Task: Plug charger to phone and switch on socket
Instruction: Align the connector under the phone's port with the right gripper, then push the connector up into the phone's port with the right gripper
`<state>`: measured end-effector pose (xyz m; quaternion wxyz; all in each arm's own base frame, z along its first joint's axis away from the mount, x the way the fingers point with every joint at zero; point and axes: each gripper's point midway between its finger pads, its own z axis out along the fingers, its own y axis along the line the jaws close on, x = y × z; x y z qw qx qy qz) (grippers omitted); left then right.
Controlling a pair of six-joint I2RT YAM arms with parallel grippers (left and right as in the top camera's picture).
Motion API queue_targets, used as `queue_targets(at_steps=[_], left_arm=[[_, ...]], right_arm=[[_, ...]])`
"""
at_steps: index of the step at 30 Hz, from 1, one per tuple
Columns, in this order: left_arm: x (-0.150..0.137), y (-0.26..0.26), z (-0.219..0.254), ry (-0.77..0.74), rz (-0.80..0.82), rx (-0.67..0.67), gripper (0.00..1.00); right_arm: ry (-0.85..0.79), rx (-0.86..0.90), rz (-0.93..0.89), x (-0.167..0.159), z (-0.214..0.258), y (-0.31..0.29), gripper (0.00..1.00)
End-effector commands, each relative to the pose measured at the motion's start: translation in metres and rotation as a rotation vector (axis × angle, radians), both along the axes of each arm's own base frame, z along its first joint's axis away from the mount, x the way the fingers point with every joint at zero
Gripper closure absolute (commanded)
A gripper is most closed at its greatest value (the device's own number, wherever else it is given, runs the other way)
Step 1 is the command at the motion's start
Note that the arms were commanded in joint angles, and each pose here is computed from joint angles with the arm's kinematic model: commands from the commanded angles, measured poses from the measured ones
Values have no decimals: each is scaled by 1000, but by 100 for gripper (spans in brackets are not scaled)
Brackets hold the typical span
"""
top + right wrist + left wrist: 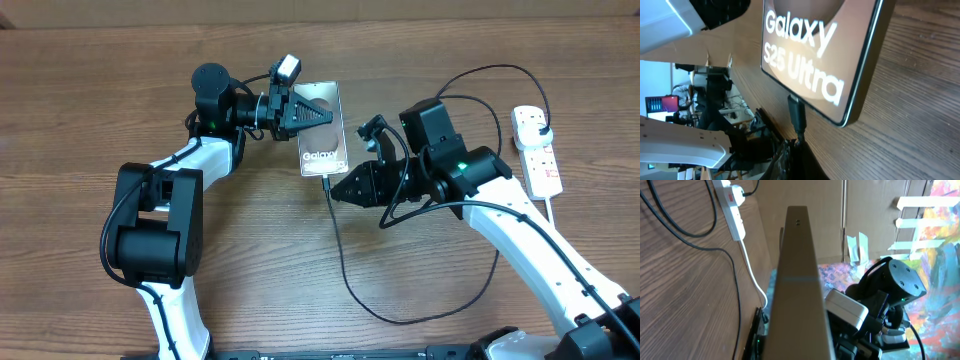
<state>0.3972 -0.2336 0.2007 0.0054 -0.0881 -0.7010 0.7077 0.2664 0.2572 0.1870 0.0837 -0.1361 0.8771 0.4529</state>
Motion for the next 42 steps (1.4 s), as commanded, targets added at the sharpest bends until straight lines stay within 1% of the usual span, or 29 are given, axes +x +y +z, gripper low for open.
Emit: queue_targets(at_steps=[1, 11, 12, 13, 15, 17, 18, 19, 22, 23, 27, 31, 36, 39, 42], left_arm=[[-5, -1, 9, -28, -30, -1, 96], [-5, -1, 9, -35, -30, -2, 96], [-5, -1, 9, -36, -30, -3, 96], [-5, -1, 9, -36, -30, -3, 96], [-5, -1, 9, -36, -30, -3, 96], [-5, -1, 9, -36, -30, -2, 96], [-5, -1, 9, -36, -30, -3, 96], [-5, -1, 9, -36, -30, -3, 96], [-5, -1, 9, -36, -30, -3, 96], [-5, -1, 9, -36, -30, -3, 96], [-5, -1, 9, -36, -30, -3, 96], [-5, -1, 9, -36, -30, -3, 96], [-5, -1, 9, -36, -30, -3, 96], [-5, -1, 9, -36, -30, -3, 96], [-5, -1, 9, -36, -30, -3, 96]], right_arm=[[-13, 29, 6, 2, 10, 2, 96], [-20, 21, 0, 4, 9, 2, 96], [-29, 18, 6, 4, 9, 1, 95], [-28, 9, 1, 4, 8, 0, 91], [-35, -3, 1, 2, 9, -2, 78], [-58, -28, 2, 0, 15, -6, 55], [-75, -52, -7, -1, 19, -10, 50], [-96, -88, -27, -1, 24, -15, 47], [-175, -186, -79, 0, 36, -27, 47], [-226, -232, -100, 0, 40, -30, 46], [-338, -396, -157, 0, 34, -30, 43], [-392, -509, -192, -4, 21, -14, 42], [-451, -628, -291, -3, 12, -9, 42], [-444, -655, -276, -6, 1, -2, 42], [-434, -679, -253, -8, -10, 4, 46]])
